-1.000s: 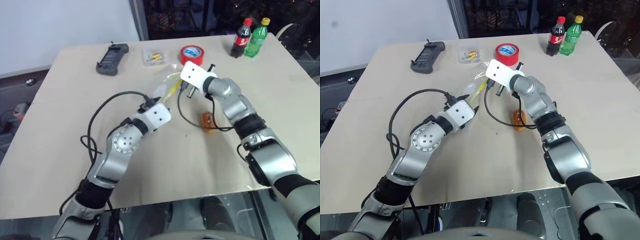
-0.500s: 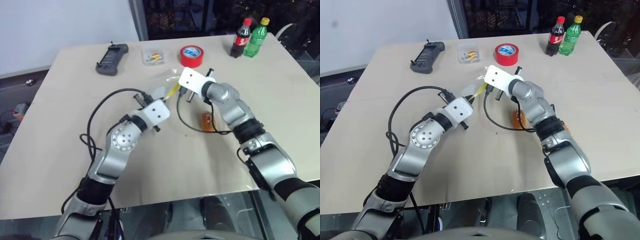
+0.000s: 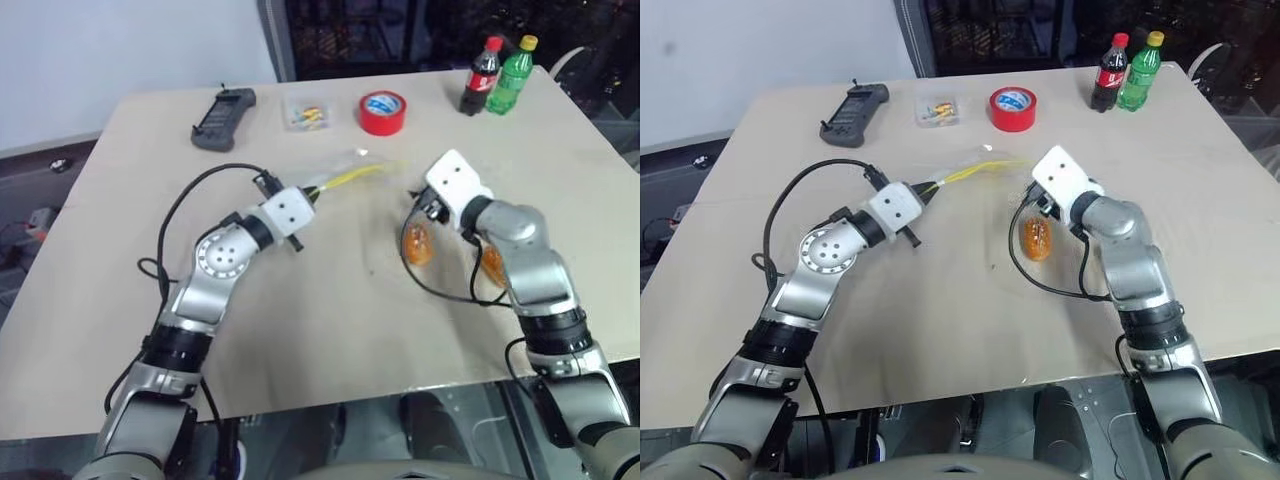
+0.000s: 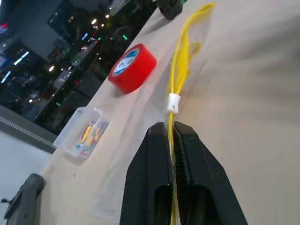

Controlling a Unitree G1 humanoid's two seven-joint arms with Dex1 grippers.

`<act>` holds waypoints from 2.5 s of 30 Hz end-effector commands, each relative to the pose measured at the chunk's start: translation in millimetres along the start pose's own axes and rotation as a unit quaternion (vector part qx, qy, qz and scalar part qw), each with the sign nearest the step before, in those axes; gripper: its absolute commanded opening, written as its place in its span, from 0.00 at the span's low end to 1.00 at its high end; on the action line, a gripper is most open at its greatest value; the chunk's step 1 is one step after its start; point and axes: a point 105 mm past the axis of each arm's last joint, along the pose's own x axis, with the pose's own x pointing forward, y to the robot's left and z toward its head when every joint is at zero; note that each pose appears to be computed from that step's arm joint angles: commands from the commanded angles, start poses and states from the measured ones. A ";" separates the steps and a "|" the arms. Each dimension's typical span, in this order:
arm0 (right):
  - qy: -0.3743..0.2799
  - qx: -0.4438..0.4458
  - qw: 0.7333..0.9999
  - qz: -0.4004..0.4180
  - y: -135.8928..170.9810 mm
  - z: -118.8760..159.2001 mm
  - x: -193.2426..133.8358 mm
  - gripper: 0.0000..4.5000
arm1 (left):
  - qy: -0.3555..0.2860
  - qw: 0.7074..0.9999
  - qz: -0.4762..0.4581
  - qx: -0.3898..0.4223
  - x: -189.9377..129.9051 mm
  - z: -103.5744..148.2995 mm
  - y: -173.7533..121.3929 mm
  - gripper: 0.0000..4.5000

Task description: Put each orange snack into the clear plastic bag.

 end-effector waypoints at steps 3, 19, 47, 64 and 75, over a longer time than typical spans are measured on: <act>-0.048 0.094 0.994 0.040 41.7 26.0 17.9 0.01 | -0.032 0.999 0.012 0.018 1.5 14.9 6.6 0.00; -0.061 0.161 0.984 0.045 67.7 28.2 41.9 0.01 | -0.040 0.999 0.003 0.016 -8.0 23.9 -3.6 0.00; -0.072 0.174 0.978 0.095 79.9 38.7 31.0 0.01 | -0.032 0.999 0.005 0.010 -9.3 21.2 -2.0 0.00; -0.053 0.180 0.981 0.055 70.4 22.5 41.9 0.01 | -0.046 0.999 -0.004 0.001 -9.8 28.4 -8.3 0.00; -0.039 0.083 0.995 -0.047 48.2 -3.5 72.7 0.01 | -0.063 0.997 -0.042 0.007 -16.5 31.6 -19.8 0.00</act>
